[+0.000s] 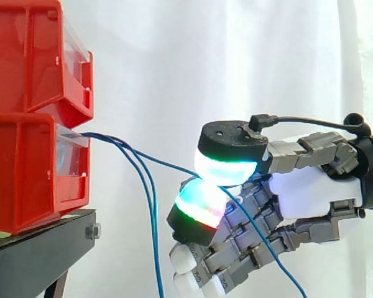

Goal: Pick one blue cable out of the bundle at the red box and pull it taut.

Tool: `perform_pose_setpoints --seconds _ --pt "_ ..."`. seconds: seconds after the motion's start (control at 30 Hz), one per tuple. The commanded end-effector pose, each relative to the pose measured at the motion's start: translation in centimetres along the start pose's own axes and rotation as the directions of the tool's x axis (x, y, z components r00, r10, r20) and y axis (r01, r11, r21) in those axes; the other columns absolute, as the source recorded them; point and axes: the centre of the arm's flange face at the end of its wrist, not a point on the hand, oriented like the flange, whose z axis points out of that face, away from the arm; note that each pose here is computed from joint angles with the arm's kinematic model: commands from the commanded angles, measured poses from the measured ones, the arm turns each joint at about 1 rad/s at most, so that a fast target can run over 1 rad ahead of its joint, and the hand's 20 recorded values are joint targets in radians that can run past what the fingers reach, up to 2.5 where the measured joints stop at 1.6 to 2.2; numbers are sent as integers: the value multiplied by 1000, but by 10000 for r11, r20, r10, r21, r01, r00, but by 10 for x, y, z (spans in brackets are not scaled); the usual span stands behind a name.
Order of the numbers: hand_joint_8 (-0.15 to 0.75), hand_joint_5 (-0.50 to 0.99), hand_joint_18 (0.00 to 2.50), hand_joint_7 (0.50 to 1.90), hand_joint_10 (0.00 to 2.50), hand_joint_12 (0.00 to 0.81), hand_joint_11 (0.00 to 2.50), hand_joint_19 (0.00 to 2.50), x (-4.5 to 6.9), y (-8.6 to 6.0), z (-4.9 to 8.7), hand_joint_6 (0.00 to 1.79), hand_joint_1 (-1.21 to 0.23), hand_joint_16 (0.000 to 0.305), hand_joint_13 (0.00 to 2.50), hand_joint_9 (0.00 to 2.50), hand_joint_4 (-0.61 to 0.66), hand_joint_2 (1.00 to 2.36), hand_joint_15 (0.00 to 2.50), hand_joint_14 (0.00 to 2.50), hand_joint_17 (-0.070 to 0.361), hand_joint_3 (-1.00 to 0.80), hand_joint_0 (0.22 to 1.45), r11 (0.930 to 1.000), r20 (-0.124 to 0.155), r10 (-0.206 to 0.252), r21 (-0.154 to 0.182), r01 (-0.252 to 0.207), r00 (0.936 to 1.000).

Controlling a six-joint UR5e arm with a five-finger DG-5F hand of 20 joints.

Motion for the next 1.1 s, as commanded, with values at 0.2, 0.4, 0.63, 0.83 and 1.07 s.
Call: perform_pose_setpoints --seconds 0.2,0.4,0.63,0.83,1.07 --pt "374 -153 482 1218 12 367 457 235 0 0 0 909 -763 59 578 704 144 1014 243 10 133 -43 617 10000 -7 7 -4 -7 10000" --pt "379 -150 500 1271 16 362 552 236 -2 2 -1 912 -773 58 604 777 114 1016 268 12 130 -9 633 10000 5 21 14 -21 10000" --pt "380 -149 499 1282 17 364 600 237 -9 4 -11 914 -773 57 623 806 106 1017 288 12 129 -1 637 9982 -12 -15 596 16 10000" --pt "379 -149 509 1294 17 360 657 236 -11 8 -21 915 -774 57 648 823 98 1017 315 13 129 4 642 9933 -106 37 1158 -25 9999" --pt "377 -153 507 1258 19 360 1039 244 -12 5 -23 921 -766 57 666 962 88 1018 340 15 128 -1 641 9904 -141 268 1363 -247 9995"
